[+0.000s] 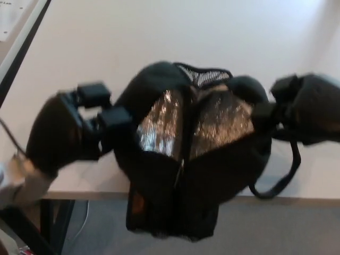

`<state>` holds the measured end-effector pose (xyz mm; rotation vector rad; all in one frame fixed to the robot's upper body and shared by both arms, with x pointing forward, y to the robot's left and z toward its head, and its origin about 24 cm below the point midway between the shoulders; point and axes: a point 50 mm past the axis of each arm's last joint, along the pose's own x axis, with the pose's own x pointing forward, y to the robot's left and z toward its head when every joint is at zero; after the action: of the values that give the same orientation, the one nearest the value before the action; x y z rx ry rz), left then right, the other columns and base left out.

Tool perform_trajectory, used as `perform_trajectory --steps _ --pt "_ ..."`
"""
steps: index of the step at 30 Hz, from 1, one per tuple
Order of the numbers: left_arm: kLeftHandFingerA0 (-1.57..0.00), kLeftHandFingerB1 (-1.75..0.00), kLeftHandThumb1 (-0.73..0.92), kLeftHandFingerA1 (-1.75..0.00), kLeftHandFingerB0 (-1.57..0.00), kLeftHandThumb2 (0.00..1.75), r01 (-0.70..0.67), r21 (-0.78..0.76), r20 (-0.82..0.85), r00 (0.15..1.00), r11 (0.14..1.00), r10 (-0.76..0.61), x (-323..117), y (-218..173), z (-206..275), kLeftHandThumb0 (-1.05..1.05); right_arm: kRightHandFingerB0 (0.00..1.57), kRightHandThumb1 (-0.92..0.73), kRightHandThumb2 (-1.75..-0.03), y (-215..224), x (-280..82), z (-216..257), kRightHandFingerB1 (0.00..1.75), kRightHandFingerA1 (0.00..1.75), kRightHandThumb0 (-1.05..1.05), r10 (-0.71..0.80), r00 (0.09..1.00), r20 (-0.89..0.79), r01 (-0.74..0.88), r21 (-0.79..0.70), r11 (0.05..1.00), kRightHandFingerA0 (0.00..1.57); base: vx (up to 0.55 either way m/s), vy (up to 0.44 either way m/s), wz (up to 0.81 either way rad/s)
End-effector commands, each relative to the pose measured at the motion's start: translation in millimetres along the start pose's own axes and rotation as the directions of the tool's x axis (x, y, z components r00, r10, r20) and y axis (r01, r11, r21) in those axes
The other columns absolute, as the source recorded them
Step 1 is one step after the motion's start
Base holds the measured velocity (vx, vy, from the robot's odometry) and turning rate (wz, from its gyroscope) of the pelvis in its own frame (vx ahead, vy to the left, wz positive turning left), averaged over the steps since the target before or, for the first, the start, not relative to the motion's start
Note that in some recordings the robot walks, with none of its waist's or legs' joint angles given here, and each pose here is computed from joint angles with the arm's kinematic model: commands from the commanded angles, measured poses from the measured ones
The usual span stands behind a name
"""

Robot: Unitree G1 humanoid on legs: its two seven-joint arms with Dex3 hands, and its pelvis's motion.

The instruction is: A lunch bag is kept on the middle of the desk and the robot uses both its hands to grab the opening of the bag from the left and right and moves its hands away from each other to spread the bag open

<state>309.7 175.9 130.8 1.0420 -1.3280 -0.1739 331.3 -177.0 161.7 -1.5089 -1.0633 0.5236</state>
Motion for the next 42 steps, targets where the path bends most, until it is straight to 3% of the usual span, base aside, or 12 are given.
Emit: perform_trajectory --steps 1,2,4,9,18,20,23,31,32,34,35,42 --pt "-0.53 -0.34 0.53 -0.54 -0.34 0.69 -0.190 0.157 0.171 0.972 0.969 0.163 66 16 -17 0.02 0.59 -0.48 -0.84 -43 38 -28 0.66 1.13 -0.33 -0.273 0.949 -0.157 0.263 -0.081 0.961 0.82 0.00 0.000 0.00" --pt "-0.32 -0.50 0.37 -0.58 -0.13 0.93 -0.214 0.176 0.176 0.967 0.961 0.183 72 17 -18 0.03 0.26 -0.59 -0.58 -48 41 -32 0.30 0.55 -0.38 -0.272 0.945 -0.181 0.257 -0.104 0.961 0.49 0.00 0.000 0.00" --pt "-0.36 -0.31 0.49 -0.36 -0.18 0.74 -0.252 0.203 0.188 0.958 0.946 0.215 83 18 -20 0.05 0.11 -0.57 -0.58 -56 48 -40 0.27 0.37 -0.42 -0.261 0.936 -0.238 0.233 -0.139 0.963 0.33 0.00 0.000 0.00" --pt "-0.26 -0.24 0.49 -0.40 -0.08 0.60 -0.258 0.241 0.241 0.950 0.936 0.200 110 27 -23 -0.21 0.12 -0.51 -0.56 -80 68 -55 0.28 0.39 -0.34 -0.351 0.873 -0.339 0.305 -0.181 0.935 0.36 0.00 0.000 0.00" --pt "-0.21 -0.25 0.52 -0.39 -0.08 0.62 -0.181 0.300 0.180 0.975 0.937 0.131 99 24 -33 -0.11 0.12 -0.53 -0.56 -91 77 -66 0.28 0.42 -0.24 -0.380 0.834 -0.401 0.349 -0.150 0.925 0.36 0.00 0.000 0.00" --pt "-0.13 -0.47 0.36 -0.51 -0.02 0.89 -0.169 0.311 0.158 0.979 0.935 0.125 88 24 -35 0.00 0.11 -0.54 -0.56 -89 74 -66 0.28 0.39 -0.23 -0.372 0.835 -0.405 0.337 -0.156 0.928 0.34 0.00 0.000 0.00" --pt "-0.23 -0.34 0.49 -0.37 -0.11 0.67 -0.147 0.322 0.138 0.985 0.935 0.107 77 26 -38 0.05 0.11 -0.54 -0.56 -88 70 -67 0.28 0.38 -0.24 -0.370 0.835 -0.407 0.328 -0.172 0.929 0.34 0.00 0.000 0.00" --pt "-0.17 -0.34 0.59 -0.39 -0.09 0.64 -0.127 0.393 0.088 0.991 0.911 0.100 53 52 -51 -0.09 0.09 -0.50 -0.57 -93 38 -68 0.25 0.38 -0.24 -0.396 0.833 -0.387 0.340 -0.208 0.917 0.21 0.00 0.000 0.00" --pt "-0.11 -0.47 0.39 -0.51 -0.02 0.93 -0.116 0.408 0.067 0.993 0.906 0.097 48 58 -53 -0.02 0.08 -0.50 -0.58 -96 30 -69 0.23 0.39 -0.24 -0.397 0.830 -0.391 0.336 -0.218 0.916 0.21 0.00 0.000 0.00" --pt "-0.12 -0.47 0.37 -0.51 -0.01 0.93 -0.098 0.428 0.039 0.995 0.899 0.090 41 64 -56 0.01 0.09 -0.51 -0.57 -98 20 -69 0.24 0.37 -0.25 -0.394 0.829 -0.397 0.325 -0.233 0.917 0.21 0.00 0.000 0.00" --pt "-0.18 -0.32 0.46 -0.38 -0.08 0.73 -0.082 0.436 0.015 0.996 0.896 0.084 35 68 -58 0.05 0.10 -0.52 -0.57 -100 10 -68 0.26 0.36 -0.28 -0.387 0.827 -0.407 0.314 -0.237 0.919 0.23 0.00 0.000 0.00" --pt "-0.16 -0.25 0.40 -0.38 -0.06 0.79 -0.090 0.423 -0.058 0.990 0.901 0.126 1 84 -44 0.11 0.02 -0.52 -0.56 -103 -43 -33 0.24 0.33 -0.26 -0.467 0.814 -0.344 0.411 -0.226 0.883 0.28 0.00 0.000 0.00"
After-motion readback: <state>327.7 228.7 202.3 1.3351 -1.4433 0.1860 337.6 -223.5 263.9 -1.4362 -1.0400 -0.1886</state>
